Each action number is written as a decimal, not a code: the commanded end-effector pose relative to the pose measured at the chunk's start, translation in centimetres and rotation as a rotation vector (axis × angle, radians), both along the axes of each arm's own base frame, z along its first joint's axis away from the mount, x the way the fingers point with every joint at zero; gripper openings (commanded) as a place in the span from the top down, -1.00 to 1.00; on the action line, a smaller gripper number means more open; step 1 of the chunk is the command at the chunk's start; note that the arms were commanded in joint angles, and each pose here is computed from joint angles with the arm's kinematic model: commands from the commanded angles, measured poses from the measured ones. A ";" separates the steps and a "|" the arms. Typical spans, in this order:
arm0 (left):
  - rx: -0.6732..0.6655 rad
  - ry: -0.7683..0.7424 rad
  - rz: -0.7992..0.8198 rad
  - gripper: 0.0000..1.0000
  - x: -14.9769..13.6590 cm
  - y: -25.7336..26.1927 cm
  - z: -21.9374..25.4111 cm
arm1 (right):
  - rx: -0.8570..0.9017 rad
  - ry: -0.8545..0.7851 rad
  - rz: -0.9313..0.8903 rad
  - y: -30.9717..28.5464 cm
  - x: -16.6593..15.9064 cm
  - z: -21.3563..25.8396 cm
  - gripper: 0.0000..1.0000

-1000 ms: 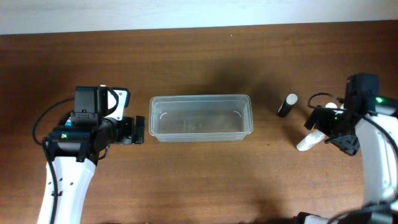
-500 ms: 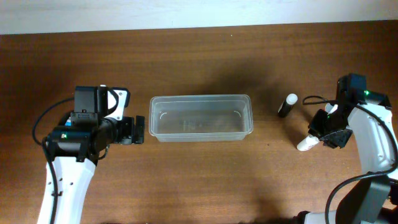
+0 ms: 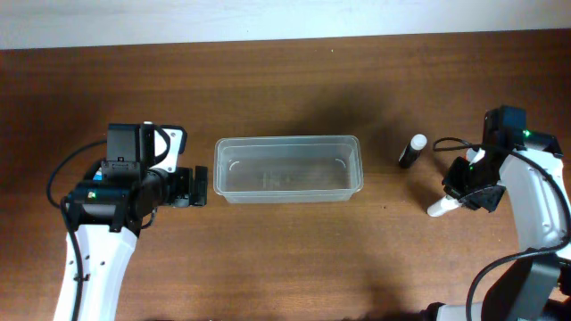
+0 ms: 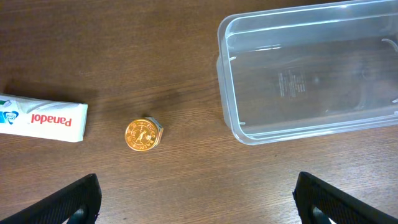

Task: Pack container
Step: 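Grasp the white bottle with the right gripper, then place the white bottle into the right end of the container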

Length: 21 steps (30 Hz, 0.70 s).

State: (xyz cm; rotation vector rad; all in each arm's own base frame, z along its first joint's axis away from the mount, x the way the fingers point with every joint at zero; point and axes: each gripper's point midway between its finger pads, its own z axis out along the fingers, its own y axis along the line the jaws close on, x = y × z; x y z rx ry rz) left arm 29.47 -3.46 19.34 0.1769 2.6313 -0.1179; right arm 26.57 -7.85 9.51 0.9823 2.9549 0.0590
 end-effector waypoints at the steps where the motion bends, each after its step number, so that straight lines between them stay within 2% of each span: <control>1: -0.020 -0.014 0.002 -0.99 0.3 -0.2 0.6 | -0.024 -0.091 0.091 0.7 0.6 2.7 0.72; 7: -0.020 -0.014 0.002 -0.99 0.3 -0.2 0.6 | -0.043 -0.282 0.465 7.8 1.8 10.2 0.75; 9: -0.020 -0.014 0.002 -0.99 0.3 -0.2 0.6 | -0.044 -0.352 0.615 11.6 2.0 12.7 0.83; 13: -0.020 -0.014 0.002 -0.99 0.3 -0.2 0.6 | -0.034 -0.454 0.768 16.5 3.0 15.4 0.92; 16: -0.020 -0.014 0.002 -0.99 0.3 -0.2 0.6 | -0.055 -0.489 0.852 19.1 4.5 15.6 0.92; 21: -0.020 -0.014 0.002 -0.99 0.3 -0.2 0.6 | -0.035 -0.355 0.954 21.0 5.4 11.3 0.92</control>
